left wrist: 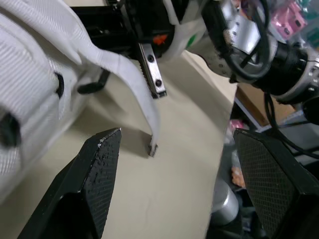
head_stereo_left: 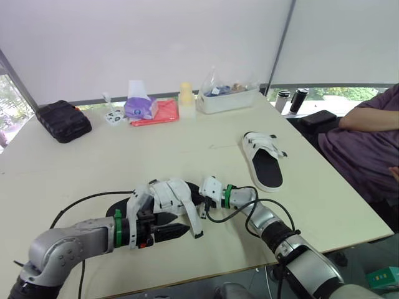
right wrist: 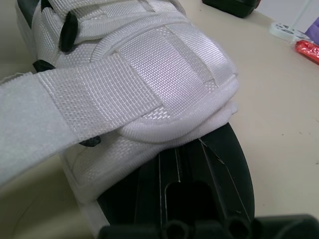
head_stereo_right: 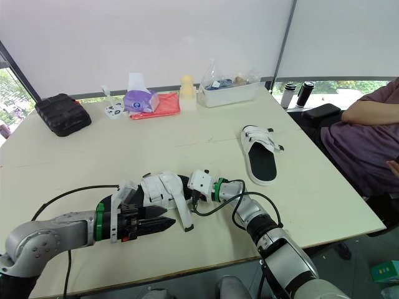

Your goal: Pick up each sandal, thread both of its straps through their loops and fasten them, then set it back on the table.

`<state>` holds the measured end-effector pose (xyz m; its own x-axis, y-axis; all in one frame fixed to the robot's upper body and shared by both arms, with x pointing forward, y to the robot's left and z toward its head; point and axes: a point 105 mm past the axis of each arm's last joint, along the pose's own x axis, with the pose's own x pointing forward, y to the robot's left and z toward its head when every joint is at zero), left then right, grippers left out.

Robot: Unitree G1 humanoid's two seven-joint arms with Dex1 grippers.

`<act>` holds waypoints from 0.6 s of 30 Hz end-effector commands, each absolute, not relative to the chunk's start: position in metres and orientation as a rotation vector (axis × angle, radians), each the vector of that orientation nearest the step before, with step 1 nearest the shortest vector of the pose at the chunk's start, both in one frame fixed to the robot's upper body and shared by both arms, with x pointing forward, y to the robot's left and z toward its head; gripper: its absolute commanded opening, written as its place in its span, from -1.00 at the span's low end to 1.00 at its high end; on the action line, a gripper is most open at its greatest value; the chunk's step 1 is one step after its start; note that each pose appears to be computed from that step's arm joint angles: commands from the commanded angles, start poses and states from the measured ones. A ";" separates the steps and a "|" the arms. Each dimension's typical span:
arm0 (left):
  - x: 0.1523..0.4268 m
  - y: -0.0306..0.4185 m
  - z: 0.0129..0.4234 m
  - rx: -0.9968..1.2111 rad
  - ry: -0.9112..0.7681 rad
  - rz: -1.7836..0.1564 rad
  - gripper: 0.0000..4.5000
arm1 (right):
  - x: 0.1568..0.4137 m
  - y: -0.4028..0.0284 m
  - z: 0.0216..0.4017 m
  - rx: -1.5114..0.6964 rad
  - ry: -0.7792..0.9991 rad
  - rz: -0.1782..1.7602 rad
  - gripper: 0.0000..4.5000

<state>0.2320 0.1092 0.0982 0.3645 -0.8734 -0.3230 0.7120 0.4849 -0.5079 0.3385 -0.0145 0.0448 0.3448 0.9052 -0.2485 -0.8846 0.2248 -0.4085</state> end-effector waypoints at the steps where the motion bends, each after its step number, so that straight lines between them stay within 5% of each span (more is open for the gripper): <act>1: 0.240 0.101 0.096 -0.296 0.605 -1.045 0.63 | 0.309 -0.085 -0.064 -0.610 0.484 1.159 -1.00; 6: 0.253 0.086 0.090 -0.331 0.598 -1.054 0.63 | 0.308 -0.083 -0.066 -0.604 0.483 1.157 -1.00; 9: 0.259 0.079 0.090 -0.359 0.578 -1.053 0.28 | 0.307 -0.082 -0.066 -0.601 0.481 1.155 -1.00; 15: 0.267 0.075 0.087 -0.382 0.544 -1.009 -0.97 | 0.307 -0.084 -0.066 -0.601 0.480 1.151 -1.00; 18: 0.268 0.077 0.090 -0.380 0.529 -0.999 -0.97 | 0.307 -0.085 -0.066 -0.604 0.482 1.151 -1.00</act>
